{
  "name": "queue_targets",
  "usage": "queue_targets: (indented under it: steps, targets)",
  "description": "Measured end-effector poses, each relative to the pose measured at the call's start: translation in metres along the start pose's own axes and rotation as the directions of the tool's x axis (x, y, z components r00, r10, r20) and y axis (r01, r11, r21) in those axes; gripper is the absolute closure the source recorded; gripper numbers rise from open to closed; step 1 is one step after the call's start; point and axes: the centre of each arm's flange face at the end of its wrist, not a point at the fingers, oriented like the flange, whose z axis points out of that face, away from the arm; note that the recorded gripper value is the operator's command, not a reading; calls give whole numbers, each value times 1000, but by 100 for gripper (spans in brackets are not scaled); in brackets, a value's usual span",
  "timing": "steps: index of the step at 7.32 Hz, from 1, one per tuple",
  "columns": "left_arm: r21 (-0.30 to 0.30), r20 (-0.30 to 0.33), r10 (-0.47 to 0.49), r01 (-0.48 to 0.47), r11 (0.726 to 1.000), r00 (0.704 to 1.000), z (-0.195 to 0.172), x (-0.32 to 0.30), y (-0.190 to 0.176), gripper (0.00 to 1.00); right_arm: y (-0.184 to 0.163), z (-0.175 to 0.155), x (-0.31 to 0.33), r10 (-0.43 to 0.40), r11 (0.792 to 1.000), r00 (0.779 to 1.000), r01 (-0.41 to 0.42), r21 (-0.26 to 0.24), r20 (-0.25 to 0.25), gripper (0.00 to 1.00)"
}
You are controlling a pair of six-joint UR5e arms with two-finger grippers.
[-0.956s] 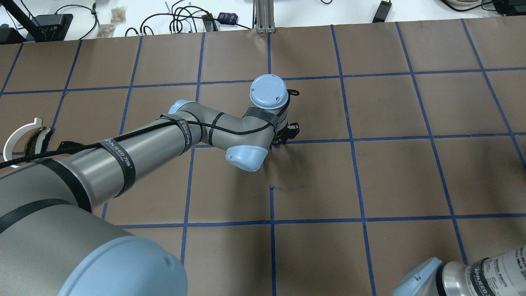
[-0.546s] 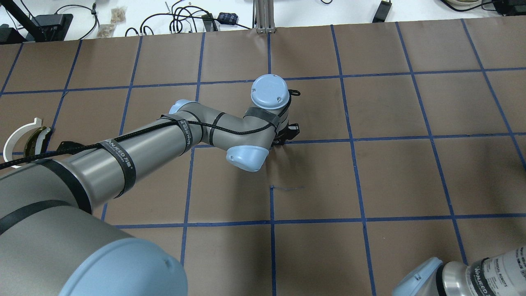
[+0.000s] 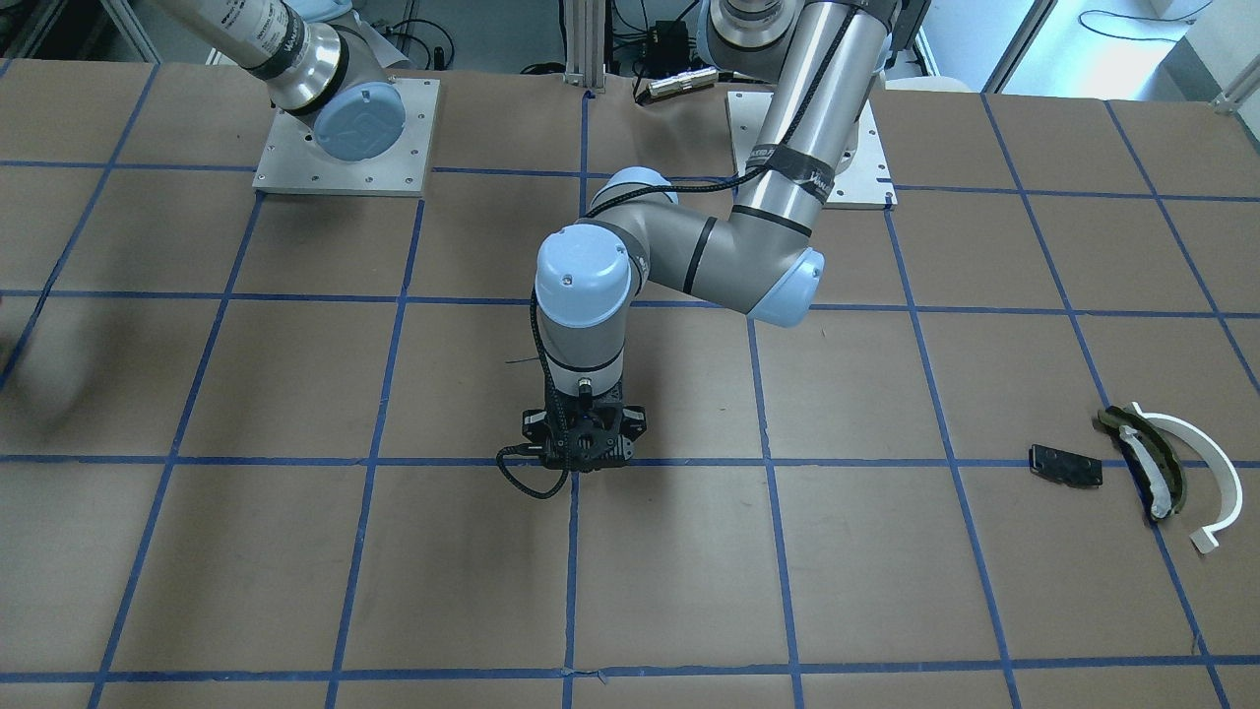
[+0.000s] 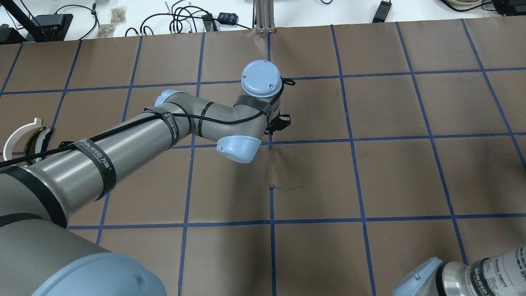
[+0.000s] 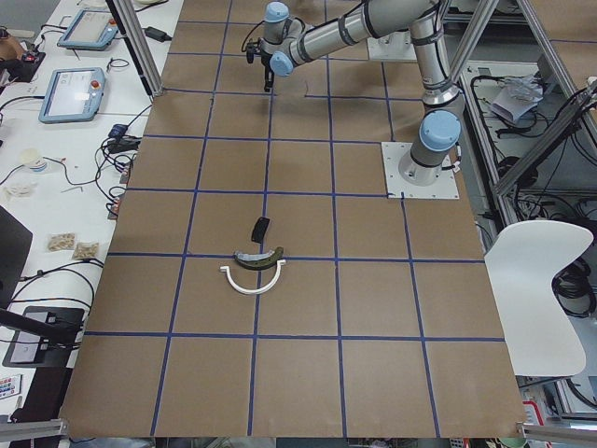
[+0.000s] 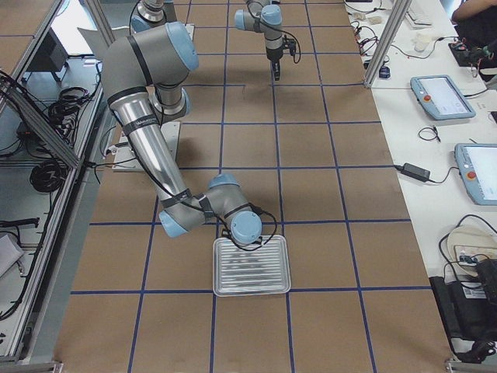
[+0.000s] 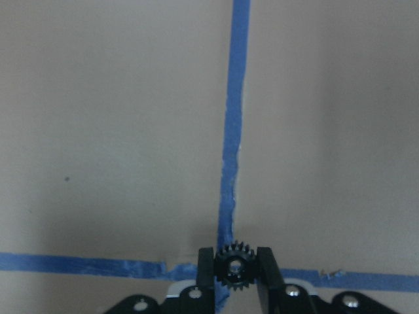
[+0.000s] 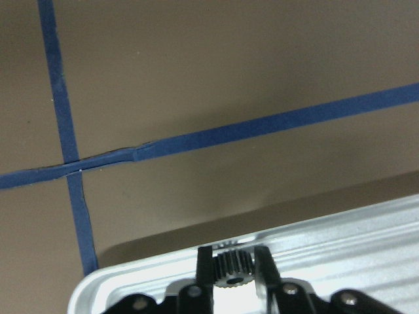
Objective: Place bearing gear from tray to pile
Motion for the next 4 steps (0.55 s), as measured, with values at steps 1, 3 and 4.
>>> queue_targets:
  steps: [1, 3, 4]
  targets:
    - [-20, 16, 28, -28, 999, 999, -10, -25, -11, 87, -4, -15, -4, 26, 1000, 1000, -26, -12, -1, 85]
    - [-61, 44, -2, 5, 998, 999, -24, -113, -43, 87, -34, -59, -18, 115, 993, 993, -115, -5, 6, 85]
    - [-73, 52, 6, -3, 997, 999, -30, -165, -57, 87, -68, -84, -28, 165, 986, 986, -165, 21, 34, 85]
